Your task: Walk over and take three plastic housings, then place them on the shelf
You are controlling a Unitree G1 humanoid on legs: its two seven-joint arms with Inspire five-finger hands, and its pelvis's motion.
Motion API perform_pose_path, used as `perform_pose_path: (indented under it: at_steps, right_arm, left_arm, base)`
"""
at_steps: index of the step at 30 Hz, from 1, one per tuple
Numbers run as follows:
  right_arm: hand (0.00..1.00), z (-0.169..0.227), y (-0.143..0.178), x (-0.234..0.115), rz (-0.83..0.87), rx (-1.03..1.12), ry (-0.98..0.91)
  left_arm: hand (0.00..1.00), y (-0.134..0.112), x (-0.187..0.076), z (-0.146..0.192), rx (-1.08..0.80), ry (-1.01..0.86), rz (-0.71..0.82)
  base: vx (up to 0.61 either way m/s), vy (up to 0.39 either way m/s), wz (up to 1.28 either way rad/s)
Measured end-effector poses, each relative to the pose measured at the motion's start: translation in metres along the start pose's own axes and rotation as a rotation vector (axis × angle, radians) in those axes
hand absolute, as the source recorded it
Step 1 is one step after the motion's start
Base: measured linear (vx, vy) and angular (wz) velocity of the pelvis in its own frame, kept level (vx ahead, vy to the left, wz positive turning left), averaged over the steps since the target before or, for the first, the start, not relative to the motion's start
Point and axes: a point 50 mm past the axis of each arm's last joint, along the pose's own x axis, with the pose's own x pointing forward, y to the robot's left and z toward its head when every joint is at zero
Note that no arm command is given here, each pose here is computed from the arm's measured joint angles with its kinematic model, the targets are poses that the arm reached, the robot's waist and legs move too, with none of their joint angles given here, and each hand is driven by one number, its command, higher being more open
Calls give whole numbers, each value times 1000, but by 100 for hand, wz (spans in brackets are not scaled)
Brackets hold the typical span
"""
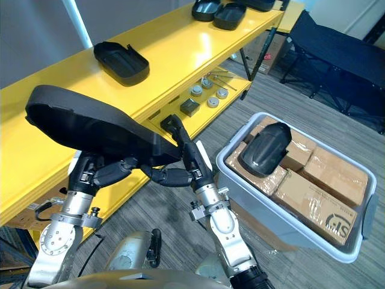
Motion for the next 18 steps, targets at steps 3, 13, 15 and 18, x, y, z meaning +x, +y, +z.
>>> perform_pose_path:
  at_steps: [3,13,15,18]
  right_arm:
    - [100,7,0,8,14,-8,-50]
    - [100,38,-51,13,-210,-149,-182]
    - [100,49,-69,15,-265,-202,-216]
    - [100,54,-84,6,-370,-220,-230]
  left_arm:
    - [0,10,-2,-1,-8,8,82]
    - [0,19,13,2,-10,-61,60]
    - [0,10,15,1,-39,-65,22]
    - [0,-12,20,4,-27,-84,-112]
  base:
    - [274,97,34]
    - [274,-273,171]
    - [237,-364,138]
    - [179,-134,102]
